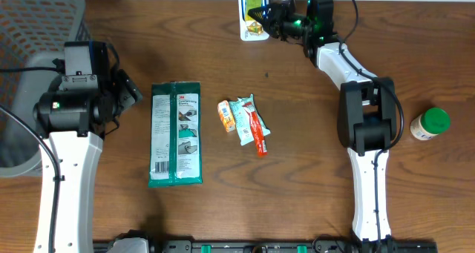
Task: Scan the item barcode
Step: 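Carry the green tea carton right and set it down near the jar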
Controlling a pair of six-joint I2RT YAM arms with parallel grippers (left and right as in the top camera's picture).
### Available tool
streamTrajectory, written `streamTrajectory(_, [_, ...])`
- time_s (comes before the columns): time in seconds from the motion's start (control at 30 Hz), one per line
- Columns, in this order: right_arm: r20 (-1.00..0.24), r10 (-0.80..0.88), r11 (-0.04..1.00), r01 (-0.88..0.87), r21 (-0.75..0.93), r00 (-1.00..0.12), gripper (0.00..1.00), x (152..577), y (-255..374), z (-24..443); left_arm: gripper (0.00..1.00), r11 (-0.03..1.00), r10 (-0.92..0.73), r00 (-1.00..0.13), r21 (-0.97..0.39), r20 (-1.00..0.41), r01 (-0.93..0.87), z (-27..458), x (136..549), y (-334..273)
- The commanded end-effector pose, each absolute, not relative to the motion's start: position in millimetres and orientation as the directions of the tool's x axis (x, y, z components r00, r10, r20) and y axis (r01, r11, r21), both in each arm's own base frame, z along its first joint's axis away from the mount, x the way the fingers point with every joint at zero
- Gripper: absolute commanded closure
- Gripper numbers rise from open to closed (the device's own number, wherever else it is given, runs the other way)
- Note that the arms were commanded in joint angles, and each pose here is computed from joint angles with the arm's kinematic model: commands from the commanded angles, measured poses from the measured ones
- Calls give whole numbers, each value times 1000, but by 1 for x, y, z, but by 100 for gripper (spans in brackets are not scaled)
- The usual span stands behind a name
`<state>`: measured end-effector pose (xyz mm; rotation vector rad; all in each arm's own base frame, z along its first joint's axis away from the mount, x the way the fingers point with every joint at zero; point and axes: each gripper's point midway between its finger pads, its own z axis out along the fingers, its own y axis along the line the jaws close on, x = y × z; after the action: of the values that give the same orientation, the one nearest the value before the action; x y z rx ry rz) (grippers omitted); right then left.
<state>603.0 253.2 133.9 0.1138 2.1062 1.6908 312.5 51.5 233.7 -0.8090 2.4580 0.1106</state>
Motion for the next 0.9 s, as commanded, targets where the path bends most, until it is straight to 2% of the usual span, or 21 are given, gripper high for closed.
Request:
streamTrajectory(0.0, [-341,293,235,-278,931,-893,65,599,261,153,11,817,-517,-668,-78,-535,-571,238,312,55])
streamTrajectory(0.27, [-347,275,219,-293,931,-897,67,596,261,157,11,817,-517,-668,-78,-535,-571,238,312,55])
streamTrajectory(0.43, [-415,248,165,-384,908,-875,62,589,252,194,11,817,-517,-668,-78,-535,-571,238,312,55])
streamTrajectory(0.6, [-437,240,159,-409,899,-867,65,580,234,239,11,817,-517,-668,-78,-535,-571,238,312,55])
streamTrajectory(0.73, [-454,244,224,-405,886,-857,69,569,216,264,11,817,-517,-668,-78,-535,-571,238,312,55])
streamTrajectory(0.87, [-503,247,425,-374,824,-828,68,550,190,276,11,817,-517,-668,-77,-535,-571,238,312,55])
